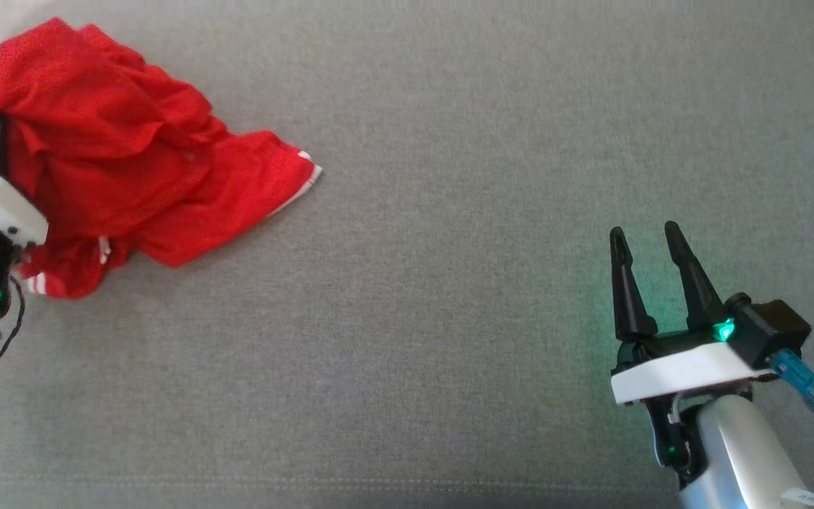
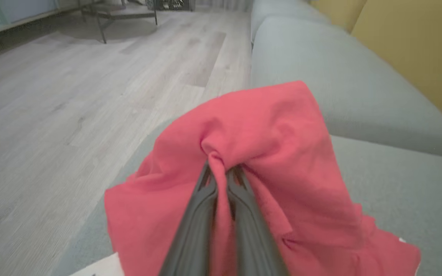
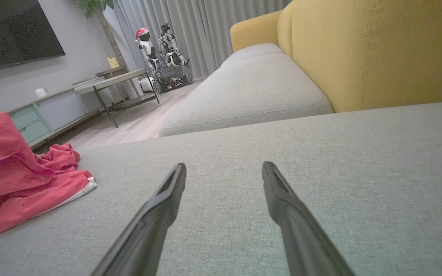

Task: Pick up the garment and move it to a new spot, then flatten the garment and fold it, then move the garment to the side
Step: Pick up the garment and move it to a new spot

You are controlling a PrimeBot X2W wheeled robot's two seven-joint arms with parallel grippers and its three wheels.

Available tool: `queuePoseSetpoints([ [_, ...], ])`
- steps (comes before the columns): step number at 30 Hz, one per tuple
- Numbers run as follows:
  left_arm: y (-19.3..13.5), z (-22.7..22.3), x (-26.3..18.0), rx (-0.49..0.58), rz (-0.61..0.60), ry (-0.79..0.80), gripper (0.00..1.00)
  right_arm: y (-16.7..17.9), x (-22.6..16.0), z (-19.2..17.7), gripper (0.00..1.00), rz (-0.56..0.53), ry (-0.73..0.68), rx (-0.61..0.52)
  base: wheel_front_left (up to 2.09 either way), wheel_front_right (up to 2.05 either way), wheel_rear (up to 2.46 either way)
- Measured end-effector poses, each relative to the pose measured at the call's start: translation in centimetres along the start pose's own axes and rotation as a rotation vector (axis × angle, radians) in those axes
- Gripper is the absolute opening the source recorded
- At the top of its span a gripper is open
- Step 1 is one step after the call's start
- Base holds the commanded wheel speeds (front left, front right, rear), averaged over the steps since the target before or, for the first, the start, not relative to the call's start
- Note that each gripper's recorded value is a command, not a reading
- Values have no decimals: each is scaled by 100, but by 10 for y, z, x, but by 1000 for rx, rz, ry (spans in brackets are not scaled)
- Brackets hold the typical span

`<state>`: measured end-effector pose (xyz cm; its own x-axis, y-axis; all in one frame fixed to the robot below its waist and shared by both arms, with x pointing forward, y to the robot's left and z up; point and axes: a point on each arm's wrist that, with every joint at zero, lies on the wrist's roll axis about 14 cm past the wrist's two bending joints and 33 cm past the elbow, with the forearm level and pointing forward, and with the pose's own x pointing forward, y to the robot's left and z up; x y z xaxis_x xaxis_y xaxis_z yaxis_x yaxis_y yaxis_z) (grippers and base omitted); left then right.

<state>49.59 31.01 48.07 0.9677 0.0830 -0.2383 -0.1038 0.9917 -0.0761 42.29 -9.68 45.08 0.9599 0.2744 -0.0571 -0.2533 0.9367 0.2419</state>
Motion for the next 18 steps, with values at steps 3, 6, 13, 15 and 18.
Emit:
queuePoseSetpoints([
  [3,-5,27,-8,-16,-17,-95,0,6,-3,7,100,11,-18,0,0,0,0],
  [6,-13,57,-18,-22,-45,-191,0,10,-10,13,100,16,-34,6,0,0,0],
  [13,-40,109,-43,-33,-112,-369,0,14,-27,23,100,13,-60,13,0,0,0],
  [15,-53,120,-52,-41,-140,-412,0,15,-30,30,100,15,-79,9,0,0,0],
  [18,-79,136,-64,-53,-195,-453,0,14,-36,39,100,8,-106,2,0,0,0],
])
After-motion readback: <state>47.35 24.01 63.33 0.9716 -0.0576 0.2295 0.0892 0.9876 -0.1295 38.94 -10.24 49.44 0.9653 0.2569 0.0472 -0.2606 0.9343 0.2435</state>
